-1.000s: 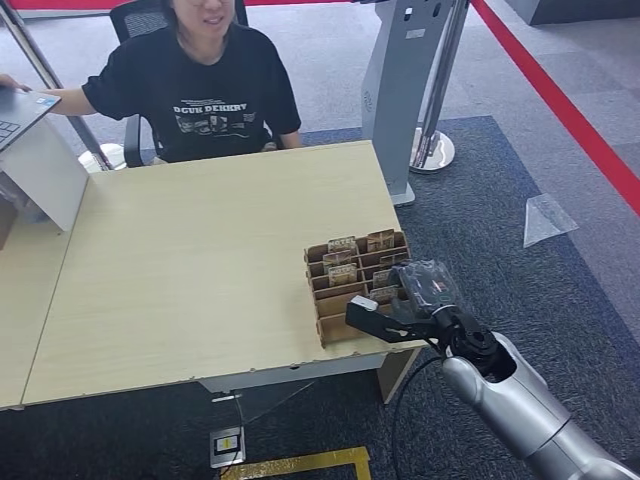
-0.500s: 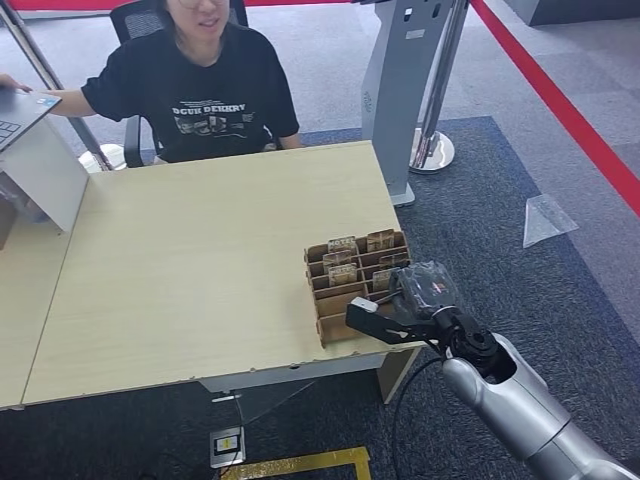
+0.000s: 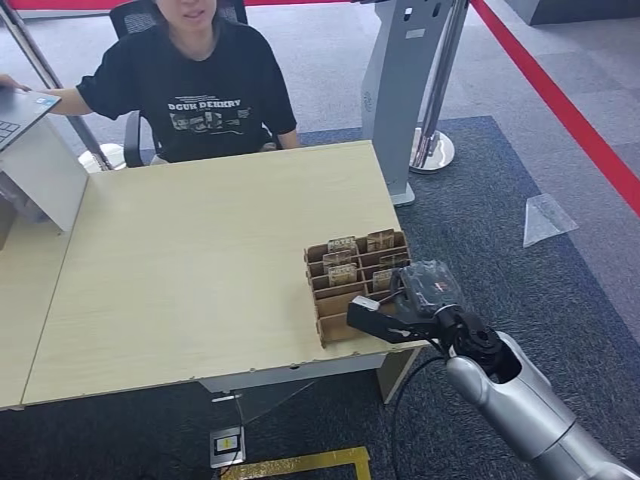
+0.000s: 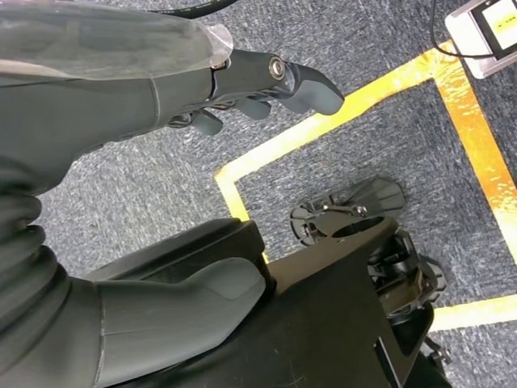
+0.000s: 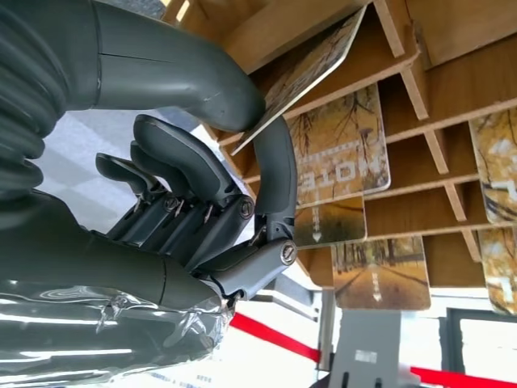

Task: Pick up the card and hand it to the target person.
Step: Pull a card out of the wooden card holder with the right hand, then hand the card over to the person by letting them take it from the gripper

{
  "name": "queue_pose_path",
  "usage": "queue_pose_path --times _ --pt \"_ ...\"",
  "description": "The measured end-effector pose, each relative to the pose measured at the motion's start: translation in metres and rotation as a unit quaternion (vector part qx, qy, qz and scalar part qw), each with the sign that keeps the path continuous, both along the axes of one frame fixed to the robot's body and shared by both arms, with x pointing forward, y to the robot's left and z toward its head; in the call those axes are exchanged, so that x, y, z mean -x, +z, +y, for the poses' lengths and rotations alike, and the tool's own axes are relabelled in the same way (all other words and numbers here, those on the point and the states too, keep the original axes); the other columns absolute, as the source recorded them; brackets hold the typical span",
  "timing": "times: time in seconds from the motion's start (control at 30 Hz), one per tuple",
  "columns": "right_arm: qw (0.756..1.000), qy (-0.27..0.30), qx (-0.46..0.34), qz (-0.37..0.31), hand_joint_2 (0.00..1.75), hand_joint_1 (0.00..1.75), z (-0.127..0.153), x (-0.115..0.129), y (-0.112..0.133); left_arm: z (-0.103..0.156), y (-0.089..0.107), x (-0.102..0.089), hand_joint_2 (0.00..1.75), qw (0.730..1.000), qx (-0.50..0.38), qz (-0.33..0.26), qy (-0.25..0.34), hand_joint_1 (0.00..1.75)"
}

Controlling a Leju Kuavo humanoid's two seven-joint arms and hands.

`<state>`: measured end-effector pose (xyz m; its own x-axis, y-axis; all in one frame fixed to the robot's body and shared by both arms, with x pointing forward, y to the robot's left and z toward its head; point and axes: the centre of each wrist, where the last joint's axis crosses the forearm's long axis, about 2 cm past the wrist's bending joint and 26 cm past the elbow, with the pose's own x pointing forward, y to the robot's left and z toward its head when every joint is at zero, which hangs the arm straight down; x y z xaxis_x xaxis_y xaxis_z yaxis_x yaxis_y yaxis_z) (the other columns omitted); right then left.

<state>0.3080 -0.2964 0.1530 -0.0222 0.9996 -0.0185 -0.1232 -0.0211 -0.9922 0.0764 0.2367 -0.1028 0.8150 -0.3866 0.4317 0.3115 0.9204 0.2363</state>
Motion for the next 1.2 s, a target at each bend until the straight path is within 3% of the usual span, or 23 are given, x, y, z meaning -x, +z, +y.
queue_pose_path --times 0.2,0.47,0.63,0.8,0.9,1.0,1.2 --pt "0.997 0.021 -0.056 0.047 1.75 1.75 -0.013 -0.004 0.034 0.002 0.0 0.0 1.75 1.0 0.0 -0.001 0.0 0.0" --pt "0.987 -0.031 -0.135 0.084 1.75 1.75 -0.045 -0.036 0.134 0.003 0.0 -0.002 1.75 1.0 0.003 -0.003 -0.001 0.0" --pt "0.985 -0.014 -0.17 0.028 1.75 1.75 -0.053 -0.053 0.21 0.003 0.001 -0.007 1.75 1.0 0.003 -0.008 0.0 0.0" --pt "0.959 0.041 -0.257 -0.109 1.75 1.75 -0.057 -0.062 0.266 0.003 0.001 -0.009 1.75 1.0 0.0 -0.011 0.0 0.0" --pt "0.923 0.074 -0.321 -0.198 1.75 1.75 -0.062 -0.071 0.27 0.002 0.002 -0.011 1.75 1.0 0.0 -0.01 -0.007 0.0" --pt "0.889 0.086 -0.362 -0.267 1.75 1.75 -0.063 -0.088 0.257 -0.001 0.003 -0.016 1.75 1.0 0.0 -0.009 -0.014 0.0" --pt "0.86 0.082 -0.401 -0.304 1.75 1.75 -0.029 -0.13 0.219 -0.005 0.007 -0.031 1.75 1.0 -0.001 -0.019 -0.02 0.0"
